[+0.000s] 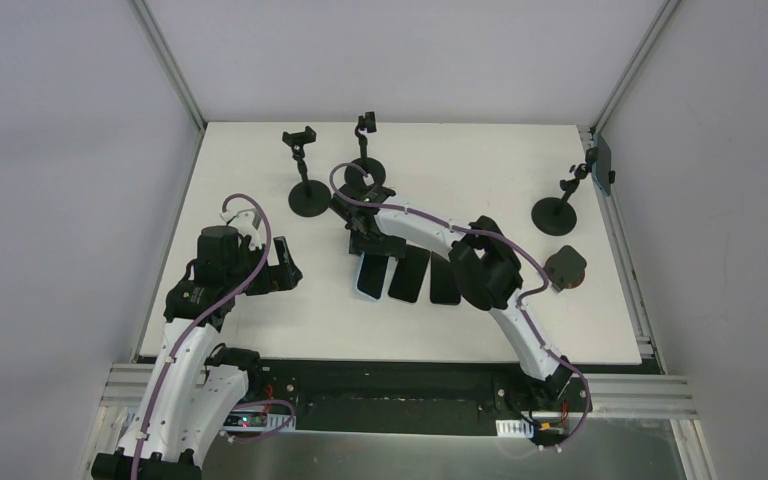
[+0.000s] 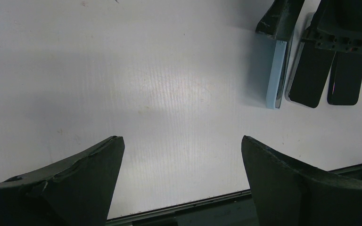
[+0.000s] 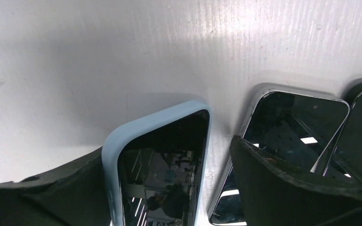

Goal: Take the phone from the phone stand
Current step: Place the phone at the center of the board, then pick up the phone stand with the phone at the center of the board.

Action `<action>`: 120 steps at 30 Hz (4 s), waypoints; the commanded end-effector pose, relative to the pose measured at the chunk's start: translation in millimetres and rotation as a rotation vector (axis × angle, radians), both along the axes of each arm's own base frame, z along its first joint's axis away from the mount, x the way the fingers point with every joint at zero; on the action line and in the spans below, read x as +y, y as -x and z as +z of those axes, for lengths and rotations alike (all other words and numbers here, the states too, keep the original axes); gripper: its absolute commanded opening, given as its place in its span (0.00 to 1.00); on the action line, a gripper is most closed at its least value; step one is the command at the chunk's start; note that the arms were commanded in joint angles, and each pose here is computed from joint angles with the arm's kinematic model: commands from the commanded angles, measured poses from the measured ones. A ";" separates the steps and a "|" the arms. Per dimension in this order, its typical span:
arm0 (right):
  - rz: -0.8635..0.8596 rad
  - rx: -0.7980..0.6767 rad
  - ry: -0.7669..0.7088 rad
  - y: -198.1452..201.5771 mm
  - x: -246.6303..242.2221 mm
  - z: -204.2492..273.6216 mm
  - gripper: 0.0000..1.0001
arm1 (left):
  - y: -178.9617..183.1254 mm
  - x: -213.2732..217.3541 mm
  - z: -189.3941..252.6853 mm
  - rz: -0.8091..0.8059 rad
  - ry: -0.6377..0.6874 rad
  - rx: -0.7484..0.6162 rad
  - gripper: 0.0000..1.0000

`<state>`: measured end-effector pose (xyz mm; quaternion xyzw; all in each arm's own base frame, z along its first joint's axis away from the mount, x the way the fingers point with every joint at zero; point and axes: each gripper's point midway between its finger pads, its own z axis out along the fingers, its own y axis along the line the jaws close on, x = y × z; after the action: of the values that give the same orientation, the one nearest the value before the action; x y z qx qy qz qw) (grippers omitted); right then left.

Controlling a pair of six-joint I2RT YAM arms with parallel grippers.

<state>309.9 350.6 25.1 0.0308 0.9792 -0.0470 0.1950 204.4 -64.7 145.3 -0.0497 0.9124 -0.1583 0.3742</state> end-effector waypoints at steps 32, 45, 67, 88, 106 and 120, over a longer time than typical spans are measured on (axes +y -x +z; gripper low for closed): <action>0.257 -0.069 -0.227 29.9 30.9 75.2 0.96 | -2.3 -0.3 6.4 -0.008 -0.010 0.002 0.99; 0.217 -0.256 -0.267 33.3 -16.0 125.9 0.95 | -2.6 0.5 6.1 -0.004 -0.013 0.003 0.99; -0.516 -0.659 -0.269 15.3 -352.2 282.1 0.97 | -1.7 0.4 10.1 -0.004 -0.011 -0.018 0.99; -0.566 -0.530 -0.441 -49.2 -446.9 278.8 0.99 | -1.3 -3.8 9.9 -0.023 0.005 -0.010 0.99; -0.540 -0.418 -0.444 -91.6 -470.8 221.0 0.99 | -0.9 -3.6 10.8 -0.024 0.004 -0.015 0.99; -0.424 -0.453 -0.651 -133.6 -450.1 214.8 0.84 | -1.7 -1.0 9.6 -0.014 -0.008 -0.013 0.99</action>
<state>423.1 -102.9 214.5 0.3263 0.8645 0.1940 0.3295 204.8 -64.9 143.0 -0.0505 0.9147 -0.1578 0.3686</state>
